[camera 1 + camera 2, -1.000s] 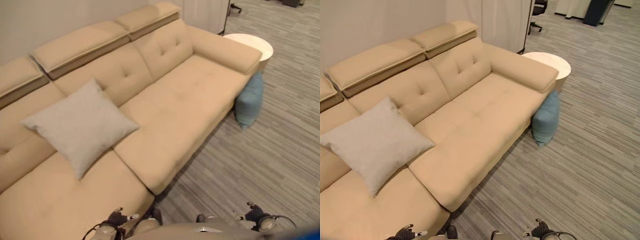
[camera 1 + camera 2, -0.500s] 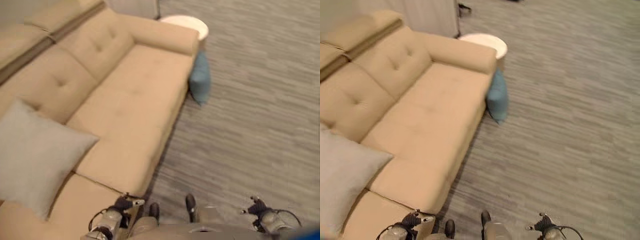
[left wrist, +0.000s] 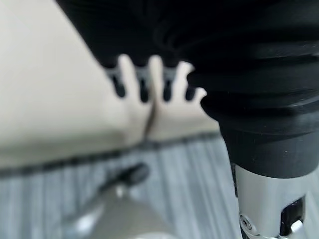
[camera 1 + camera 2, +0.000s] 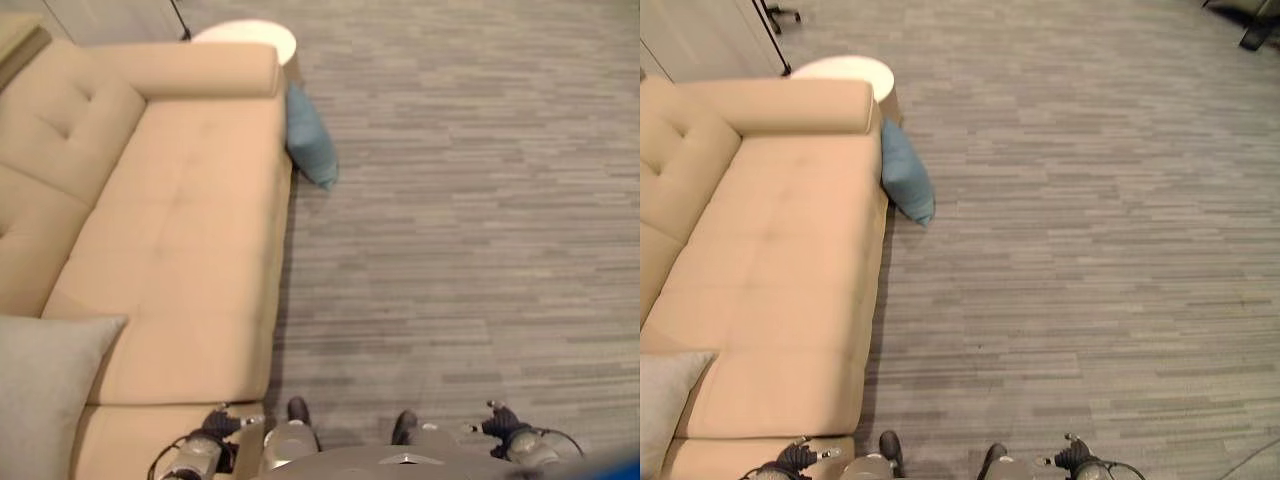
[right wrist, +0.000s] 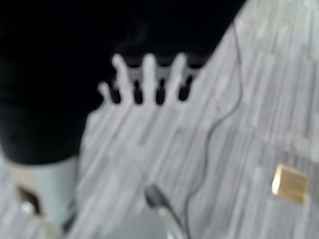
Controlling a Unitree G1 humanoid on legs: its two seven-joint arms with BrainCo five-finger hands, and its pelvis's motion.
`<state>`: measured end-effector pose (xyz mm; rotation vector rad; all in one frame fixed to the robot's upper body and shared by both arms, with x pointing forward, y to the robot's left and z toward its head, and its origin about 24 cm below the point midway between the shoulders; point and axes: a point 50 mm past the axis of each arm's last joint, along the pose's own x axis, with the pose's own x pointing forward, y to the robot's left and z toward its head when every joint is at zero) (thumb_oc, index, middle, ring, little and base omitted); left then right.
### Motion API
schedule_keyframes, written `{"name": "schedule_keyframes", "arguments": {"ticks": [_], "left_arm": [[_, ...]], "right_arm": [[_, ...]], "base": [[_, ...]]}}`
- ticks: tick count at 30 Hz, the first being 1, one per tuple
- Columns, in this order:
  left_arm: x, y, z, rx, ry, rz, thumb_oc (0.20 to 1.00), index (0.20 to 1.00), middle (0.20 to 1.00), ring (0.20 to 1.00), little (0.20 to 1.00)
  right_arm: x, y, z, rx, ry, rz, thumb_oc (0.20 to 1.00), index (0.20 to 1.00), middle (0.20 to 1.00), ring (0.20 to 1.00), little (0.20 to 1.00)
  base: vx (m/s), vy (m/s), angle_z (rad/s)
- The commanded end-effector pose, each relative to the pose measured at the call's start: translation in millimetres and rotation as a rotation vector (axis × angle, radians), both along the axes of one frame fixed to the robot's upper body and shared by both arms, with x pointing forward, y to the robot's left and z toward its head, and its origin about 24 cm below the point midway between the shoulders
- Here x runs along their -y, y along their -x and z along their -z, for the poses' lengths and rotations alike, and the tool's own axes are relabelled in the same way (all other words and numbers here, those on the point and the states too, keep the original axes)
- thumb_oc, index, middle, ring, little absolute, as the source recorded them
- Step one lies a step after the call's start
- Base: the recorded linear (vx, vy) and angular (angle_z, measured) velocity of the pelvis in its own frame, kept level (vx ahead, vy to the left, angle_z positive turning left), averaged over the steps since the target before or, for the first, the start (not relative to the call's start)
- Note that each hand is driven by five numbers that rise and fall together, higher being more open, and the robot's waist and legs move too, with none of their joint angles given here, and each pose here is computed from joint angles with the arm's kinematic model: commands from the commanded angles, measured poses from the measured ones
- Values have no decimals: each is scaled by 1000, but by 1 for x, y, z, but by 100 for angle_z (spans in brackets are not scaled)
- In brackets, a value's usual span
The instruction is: Pick up all the scattered cushions and arrange them neatly on the sofa.
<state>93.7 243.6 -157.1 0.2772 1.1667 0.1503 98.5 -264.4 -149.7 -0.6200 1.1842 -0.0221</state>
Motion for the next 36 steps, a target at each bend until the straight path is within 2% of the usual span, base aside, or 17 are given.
{"name": "schedule_keyframes", "arguments": {"ticks": [1, 6, 15, 21, 27, 31, 36], "left_arm": [[-14, -17, -8, 57, -27, -28, 1000, 1000, 1000, 1000, 1000], [1, -22, -5, 48, 8, 20, 1000, 1000, 1000, 1000, 1000], [-5, -20, -6, 23, -15, 47, 1000, 1000, 1000, 1000, 1000], [2, -27, -6, 45, 2, 70, 1000, 1000, 1000, 1000, 1000], [3, -27, -6, 41, -3, 81, 1000, 1000, 1000, 1000, 1000], [1, -20, -4, 11, -13, 93, 1000, 1000, 1000, 1000, 1000], [-6, -24, -7, 29, -33, 88, 1000, 1000, 1000, 1000, 1000]], "right_arm": [[1, -11, -3, 43, 6, 32, 1000, 1000, 1000, 1000, 1000], [6, -1, -1, 20, 18, 75, 1000, 1000, 1000, 1000, 1000], [-1, -1, 1, 24, -15, 76, 1000, 1000, 1000, 1000, 1000], [13, -1, -4, 62, 7, 145, 1000, 1000, 1000, 1000, 1000], [14, -2, -5, 64, 15, 148, 1000, 1000, 1000, 1000, 1000], [11, 8, -1, 14, 11, 140, 1000, 1000, 1000, 1000, 1000], [7, -4, -3, 37, 2, 98, 1000, 1000, 1000, 1000, 1000]], "base": [[38, -65, 0], [24, -60, 1], [57, -84, -17], [58, -116, 6], [94, 10, -13], [550, 263, -19], [165, 137, -36]]}}
